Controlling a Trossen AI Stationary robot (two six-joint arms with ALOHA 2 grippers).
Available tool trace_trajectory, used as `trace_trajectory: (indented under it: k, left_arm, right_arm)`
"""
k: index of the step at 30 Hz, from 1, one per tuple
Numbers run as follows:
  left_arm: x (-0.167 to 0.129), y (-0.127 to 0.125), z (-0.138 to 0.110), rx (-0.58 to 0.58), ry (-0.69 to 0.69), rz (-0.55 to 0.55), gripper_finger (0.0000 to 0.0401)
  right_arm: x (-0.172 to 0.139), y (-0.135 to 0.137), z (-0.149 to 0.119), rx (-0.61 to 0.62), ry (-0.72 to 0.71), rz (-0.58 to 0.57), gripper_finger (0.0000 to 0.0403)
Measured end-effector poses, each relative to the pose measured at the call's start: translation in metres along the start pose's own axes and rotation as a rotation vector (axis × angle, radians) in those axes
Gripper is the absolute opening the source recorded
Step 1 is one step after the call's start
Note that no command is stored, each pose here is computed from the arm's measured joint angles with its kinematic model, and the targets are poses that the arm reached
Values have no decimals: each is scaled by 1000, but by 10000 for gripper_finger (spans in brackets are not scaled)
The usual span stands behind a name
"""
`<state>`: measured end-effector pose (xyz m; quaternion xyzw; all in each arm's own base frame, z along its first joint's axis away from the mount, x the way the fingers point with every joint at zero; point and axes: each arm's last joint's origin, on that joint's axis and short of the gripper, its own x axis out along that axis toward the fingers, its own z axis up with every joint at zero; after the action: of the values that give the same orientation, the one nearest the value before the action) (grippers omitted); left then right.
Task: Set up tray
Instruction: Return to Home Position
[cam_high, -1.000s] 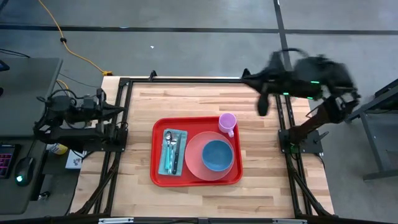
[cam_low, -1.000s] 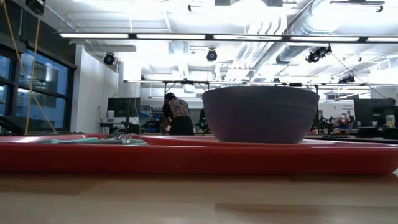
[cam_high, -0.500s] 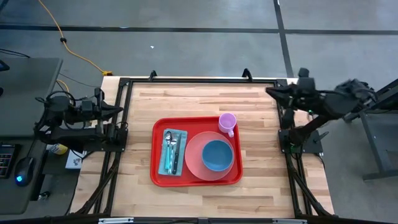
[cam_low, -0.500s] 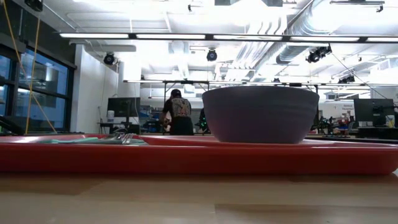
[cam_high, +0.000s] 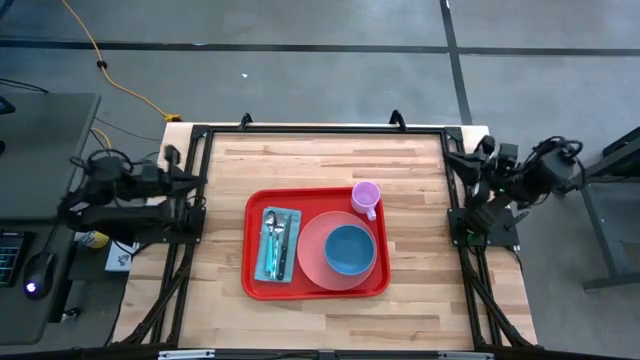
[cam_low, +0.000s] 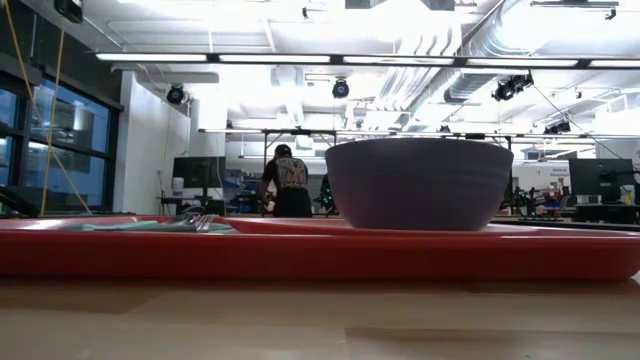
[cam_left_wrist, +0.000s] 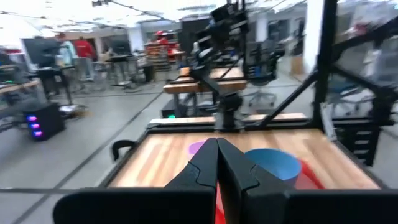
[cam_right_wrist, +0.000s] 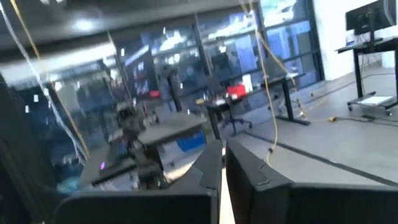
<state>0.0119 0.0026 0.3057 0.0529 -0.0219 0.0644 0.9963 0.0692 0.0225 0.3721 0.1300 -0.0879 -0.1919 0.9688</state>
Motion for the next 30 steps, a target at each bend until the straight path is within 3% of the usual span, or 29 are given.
trace_trajectory:
  k: [9, 19, 30]
  left_arm:
    - [41, -9, -37, -87, -105, -67, 37]
    - [42, -9, -42, -116, -77, -75, 37]
    - [47, -10, -55, -138, -17, -50, 37]
  right_arm:
    - [-13, -26, -43, 47, -79, 59, 0]
    - [-23, -44, -91, 137, -163, 123, 0]
    - [-21, -41, -131, 183, -226, 163, 0]
